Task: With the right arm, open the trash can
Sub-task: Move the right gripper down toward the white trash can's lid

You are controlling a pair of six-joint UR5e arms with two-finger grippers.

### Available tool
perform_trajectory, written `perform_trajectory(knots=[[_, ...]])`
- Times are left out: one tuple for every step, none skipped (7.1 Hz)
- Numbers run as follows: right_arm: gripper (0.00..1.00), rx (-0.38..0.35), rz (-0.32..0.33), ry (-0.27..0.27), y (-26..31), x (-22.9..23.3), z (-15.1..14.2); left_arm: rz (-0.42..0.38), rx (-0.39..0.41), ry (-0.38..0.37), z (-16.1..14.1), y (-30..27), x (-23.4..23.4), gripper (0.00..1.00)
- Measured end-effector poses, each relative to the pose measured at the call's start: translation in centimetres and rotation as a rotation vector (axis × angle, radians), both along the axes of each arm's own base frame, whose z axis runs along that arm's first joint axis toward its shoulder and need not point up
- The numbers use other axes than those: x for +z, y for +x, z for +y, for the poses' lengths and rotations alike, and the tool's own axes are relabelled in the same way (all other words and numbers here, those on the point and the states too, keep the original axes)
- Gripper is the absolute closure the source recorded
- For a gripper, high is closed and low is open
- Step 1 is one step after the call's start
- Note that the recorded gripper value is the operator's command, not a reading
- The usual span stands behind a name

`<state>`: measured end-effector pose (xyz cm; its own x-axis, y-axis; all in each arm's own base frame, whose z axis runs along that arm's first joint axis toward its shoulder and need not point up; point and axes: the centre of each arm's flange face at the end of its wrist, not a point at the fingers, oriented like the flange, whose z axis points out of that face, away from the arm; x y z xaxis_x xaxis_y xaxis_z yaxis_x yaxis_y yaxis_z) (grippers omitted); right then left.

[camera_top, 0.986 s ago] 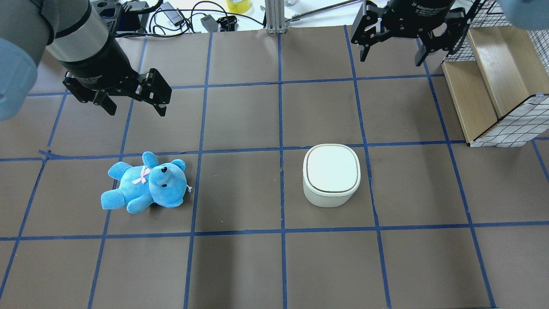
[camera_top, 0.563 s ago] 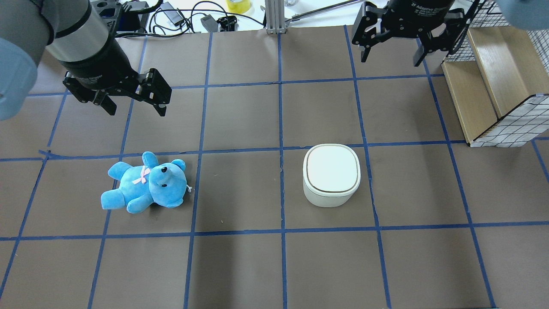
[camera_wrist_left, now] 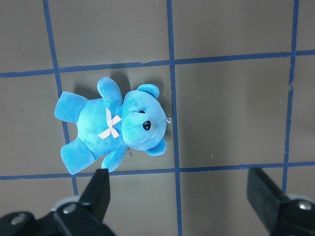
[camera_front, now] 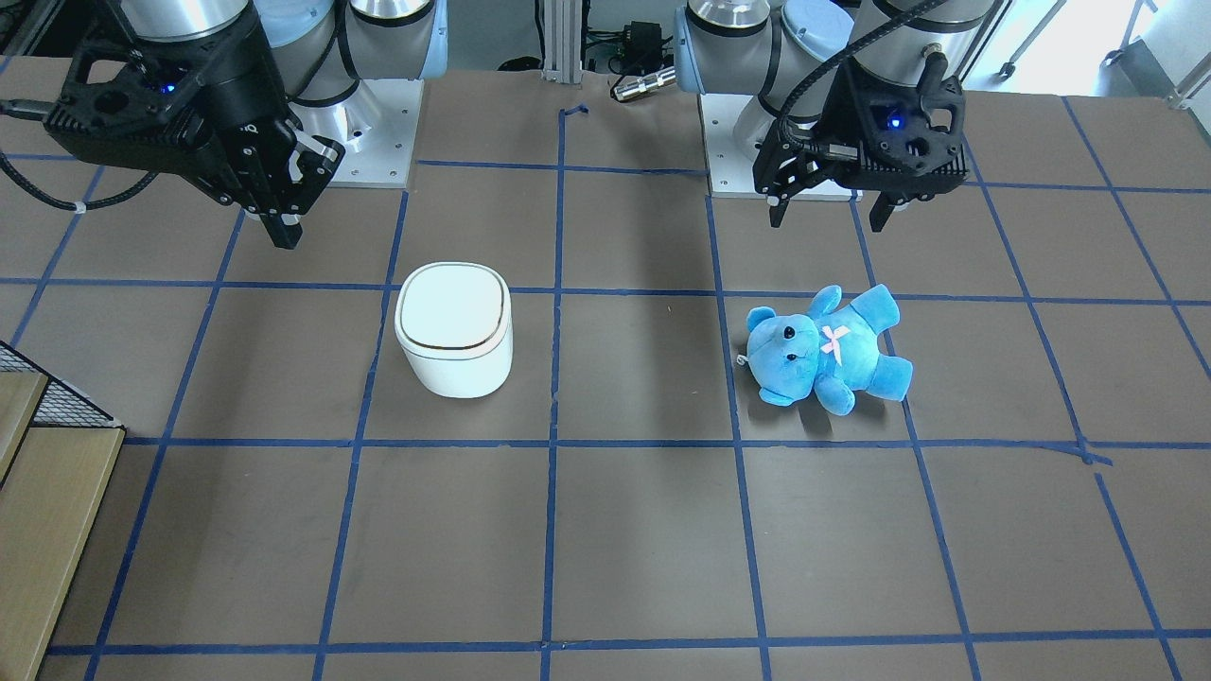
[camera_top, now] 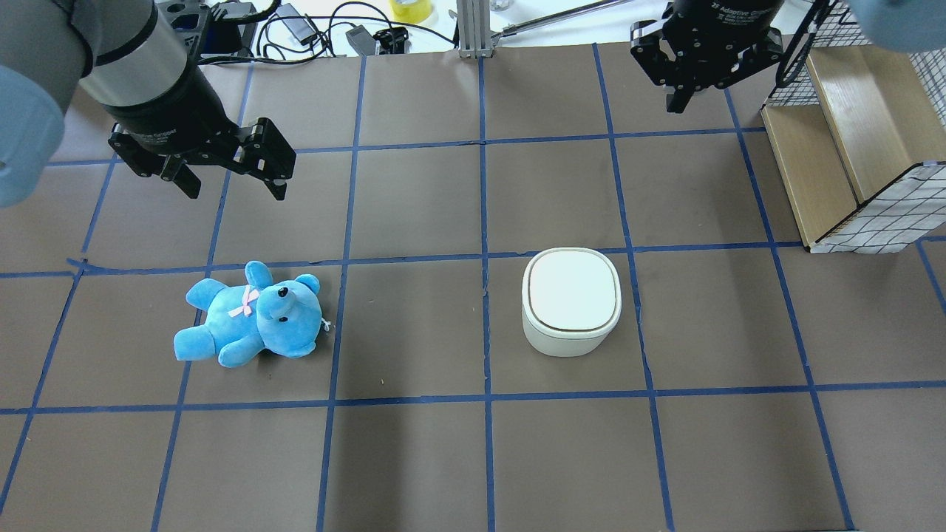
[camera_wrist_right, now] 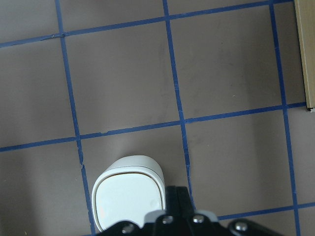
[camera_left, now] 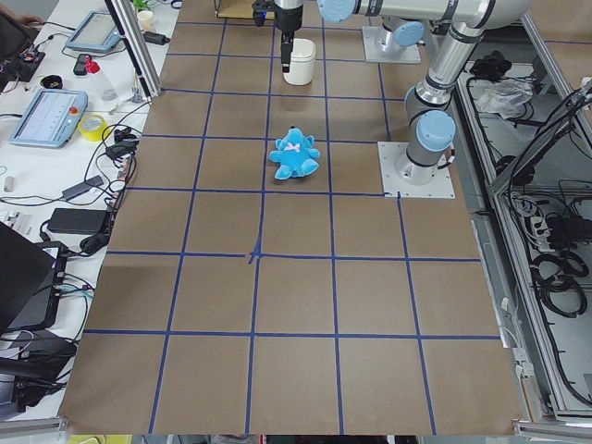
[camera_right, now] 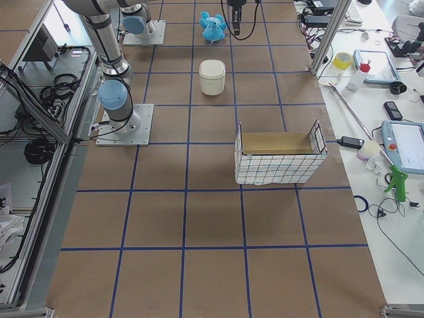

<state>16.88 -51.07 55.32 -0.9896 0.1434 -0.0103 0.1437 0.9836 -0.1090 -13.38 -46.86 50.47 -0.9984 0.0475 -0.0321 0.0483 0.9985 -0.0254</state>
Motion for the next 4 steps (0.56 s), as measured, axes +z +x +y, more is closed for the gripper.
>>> perform_trajectory(knots=[[1.00,-0.012,-0.004,0.002,0.0,-0.1,0.0,0.000,0.000,0.000,0.0,0.0,0.0,0.00],[1.00,-0.017,-0.010,0.004,0.1,-0.1,0.0,0.000,0.000,0.000,0.0,0.0,0.0,0.00],[1.00,-0.015,-0.013,0.006,0.3,-0.2,0.1,0.000,0.000,0.000,0.0,0.0,0.0,0.00],[1.00,-0.005,-0.012,0.016,1.1,-0.5,0.5,0.000,0.000,0.000,0.0,0.0,0.0,0.00]])
